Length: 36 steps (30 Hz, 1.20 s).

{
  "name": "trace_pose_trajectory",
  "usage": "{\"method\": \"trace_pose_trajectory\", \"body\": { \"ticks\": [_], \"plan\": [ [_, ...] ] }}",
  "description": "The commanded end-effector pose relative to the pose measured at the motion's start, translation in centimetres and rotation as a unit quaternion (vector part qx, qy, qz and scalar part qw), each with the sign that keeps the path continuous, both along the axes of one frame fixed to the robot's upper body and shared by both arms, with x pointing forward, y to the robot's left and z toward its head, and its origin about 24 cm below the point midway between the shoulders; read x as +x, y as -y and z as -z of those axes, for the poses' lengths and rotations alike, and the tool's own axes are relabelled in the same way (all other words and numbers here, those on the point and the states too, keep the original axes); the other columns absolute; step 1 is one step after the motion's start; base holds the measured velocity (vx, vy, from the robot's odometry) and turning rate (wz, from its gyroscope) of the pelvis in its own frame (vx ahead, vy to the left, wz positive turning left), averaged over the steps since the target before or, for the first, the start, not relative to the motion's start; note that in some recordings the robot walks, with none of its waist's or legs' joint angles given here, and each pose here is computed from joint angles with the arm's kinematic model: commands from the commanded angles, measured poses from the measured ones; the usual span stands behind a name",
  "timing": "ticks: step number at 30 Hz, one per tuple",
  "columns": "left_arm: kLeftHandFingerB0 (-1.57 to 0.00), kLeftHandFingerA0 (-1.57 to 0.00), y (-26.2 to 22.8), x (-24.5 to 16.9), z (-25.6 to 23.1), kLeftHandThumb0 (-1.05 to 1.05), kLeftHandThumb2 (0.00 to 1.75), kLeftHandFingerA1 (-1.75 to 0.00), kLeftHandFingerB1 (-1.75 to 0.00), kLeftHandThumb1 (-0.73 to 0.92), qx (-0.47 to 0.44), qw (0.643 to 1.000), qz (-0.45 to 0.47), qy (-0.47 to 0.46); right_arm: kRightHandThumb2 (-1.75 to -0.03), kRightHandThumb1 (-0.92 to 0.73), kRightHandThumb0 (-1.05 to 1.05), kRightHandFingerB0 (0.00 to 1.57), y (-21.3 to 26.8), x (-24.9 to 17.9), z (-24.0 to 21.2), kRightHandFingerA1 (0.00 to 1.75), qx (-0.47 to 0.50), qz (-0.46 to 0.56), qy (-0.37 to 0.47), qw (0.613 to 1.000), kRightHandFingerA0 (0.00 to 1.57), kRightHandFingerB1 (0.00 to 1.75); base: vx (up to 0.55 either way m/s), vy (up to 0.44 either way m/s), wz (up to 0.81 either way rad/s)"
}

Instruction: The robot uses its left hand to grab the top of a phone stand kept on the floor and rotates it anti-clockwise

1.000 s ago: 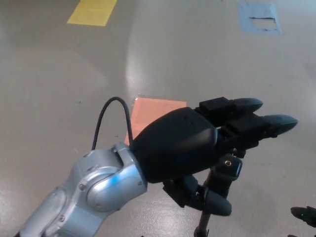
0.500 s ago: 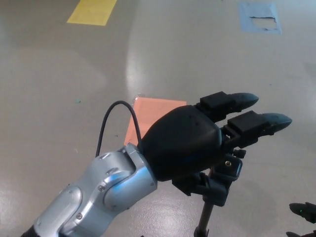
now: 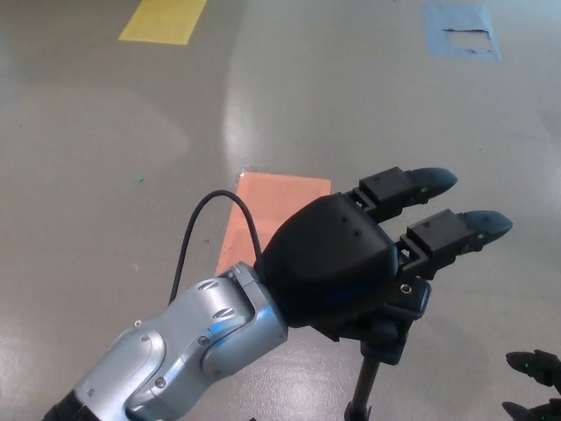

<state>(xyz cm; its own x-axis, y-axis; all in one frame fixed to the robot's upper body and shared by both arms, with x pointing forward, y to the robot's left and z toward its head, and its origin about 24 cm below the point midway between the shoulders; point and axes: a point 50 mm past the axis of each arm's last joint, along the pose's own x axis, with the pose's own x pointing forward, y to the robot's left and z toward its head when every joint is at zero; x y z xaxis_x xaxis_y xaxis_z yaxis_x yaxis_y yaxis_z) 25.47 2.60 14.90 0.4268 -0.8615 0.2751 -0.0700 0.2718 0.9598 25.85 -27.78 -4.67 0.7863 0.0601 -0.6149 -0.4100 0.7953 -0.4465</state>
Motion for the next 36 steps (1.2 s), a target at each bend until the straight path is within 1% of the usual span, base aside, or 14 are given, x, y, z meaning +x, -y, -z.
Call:
{"method": "trace_pose_trajectory", "body": {
  "ticks": [1, 3, 4, 8, 10, 11, 12, 14, 16, 23, 29, 32, 34, 36],
  "plan": [
    [-0.06, -0.12, -0.1, 0.2, 0.1, -0.42, 0.56, -0.25, -0.3, 0.43, -0.003, 1.0, 0.006, 0.028, -0.88, -0.62, -0.57, 0.01, 0.6, 0.4, -0.6, 0.53, -0.004, 0.003, -0.006, 1.0, 0.39, 0.23, 0.0, 0.0, 0.0],
    [-0.07, -0.11, -0.2, 0.3, 0.3, -0.43, 0.56, -0.24, -0.31, 0.43, 0.001, 1.0, 0.004, 0.028, -0.62, -0.75, -0.5, 0.01, 0.6, 0.5, -0.6, 0.41, -0.004, 0.005, -0.007, 1.0, 0.46, 0.26, 0.0, 0.0, 0.0],
    [-0.09, -0.1, -0.1, 0.3, 0.3, -0.43, 0.57, -0.24, -0.34, 0.45, 0.001, 1.0, 0.004, 0.026, -0.87, -0.62, -0.57, 0.03, 0.6, 0.5, -0.6, 0.53, -0.006, 0.004, -0.008, 1.0, 0.4, 0.27, 0.0, 0.0, 0.0],
    [-0.17, -0.17, -0.1, 0.2, 0.4, -0.44, 0.63, -0.32, -0.39, 0.49, -0.007, 1.0, 0.011, 0.026, -0.65, -0.74, -0.5, 0.04, 0.6, 0.5, -0.6, 0.43, -0.006, 0.001, -0.007, 1.0, 0.46, 0.19, 0.0, 0.0, 0.0],
    [-0.5, -0.67, -0.2, 0.3, 0.2, -0.18, 0.59, -0.4, -0.39, 0.63, -0.021, 0.999, 0.018, 0.016, -0.86, -0.62, -0.55, 0.03, 0.4, 0.7, -0.7, 0.55, 0.002, 0.004, -0.002, 1.0, 0.45, 0.24, 0.0, 0.0, 0.0],
    [-0.5, -0.67, -0.2, 0.4, 0.2, -0.18, 0.59, -0.4, -0.39, 0.63, -0.031, 0.999, 0.023, 0.008, -0.86, -0.62, -0.55, 0.03, 0.4, 0.7, -0.7, 0.55, 0.008, 0.005, 0.0, 1.0, 0.45, 0.24, 0.0, 0.0, 0.0],
    [-0.65, -0.95, -0.1, 0.4, 0.2, -0.24, 0.6, -0.62, -0.41, 0.64, -0.04, 0.999, 0.026, 0.002, -0.62, -0.74, -0.49, 0.03, 0.4, 0.6, -0.7, 0.42, 0.011, 0.006, 0.002, 1.0, 0.52, 0.25, 0.0, 0.0, 0.0],
    [-0.65, -0.95, -0.1, 0.4, 0.3, -0.24, 0.6, -0.62, -0.41, 0.64, -0.049, 0.998, 0.03, -0.005, -0.62, -0.74, -0.49, 0.03, 0.4, 0.6, -0.7, 0.42, 0.013, 0.007, 0.004, 1.0, 0.52, 0.25, 0.0, 0.0, 0.0],
    [-0.87, -0.75, 0.0, 0.5, 0.3, -0.3, 0.59, -1.38, -0.46, 0.67, -0.068, 0.997, 0.031, -0.029, -0.62, -0.76, -0.5, 0.03, 0.4, 0.7, -0.8, 0.41, 0.011, 0.005, 0.006, 1.0, 0.52, 0.25, 0.0, 0.0, 0.0],
    [-0.94, -0.88, -0.2, 0.8, 0.2, -0.25, 0.6, -0.86, -0.54, 0.62, -0.071, 0.996, 0.027, -0.044, -0.66, -0.76, -0.5, 0.05, 0.2, 1.1, -1.1, 0.43, 0.012, 0.003, 0.009, 1.0, 0.5, 0.18, 0.0, 0.0, 0.0],
    [-0.89, -0.81, -0.3, 0.9, 0.4, -0.22, 0.61, -1.19, -0.71, 0.66, -0.069, 0.996, 0.025, -0.049, -0.9, -0.65, -0.58, 0.0, 0.0, 1.3, -1.0, 0.55, 0.019, 0.008, -0.002, 1.0, 0.43, 0.19, 0.0, 0.0, 0.0],
    [-0.89, -0.81, -0.3, 1.0, 0.4, -0.22, 0.61, -1.23, -0.72, 0.67, -0.07, 0.996, 0.024, -0.051, -0.7, -0.74, -0.47, 0.0, 0.0, 1.4, -1.0, 0.46, 0.021, 0.007, -0.002, 1.0, 0.47, 0.11, 0.0, 0.0, 0.0],
    [-0.89, -0.84, -0.4, 1.1, 0.4, -0.22, 0.61, -1.12, -0.7, 0.68, -0.072, 0.995, 0.023, -0.057, -0.9, -0.65, -0.57, 0.0, -0.1, 1.6, -1.2, 0.55, 0.021, 0.005, 0.0, 1.0, 0.43, 0.19, 0.0, 0.0, 0.0],
    [-0.91, -0.84, -0.4, 1.3, 0.4, -0.21, 0.61, -1.16, -0.66, 0.66, -0.08, 0.993, 0.022, -0.083, -0.62, -0.77, -0.5, 0.0, -0.2, 1.8, -1.4, 0.42, 0.018, 0.0, 0.002, 1.0, 0.49, 0.18, 0.0, 0.0, 0.0]
  ]
}}
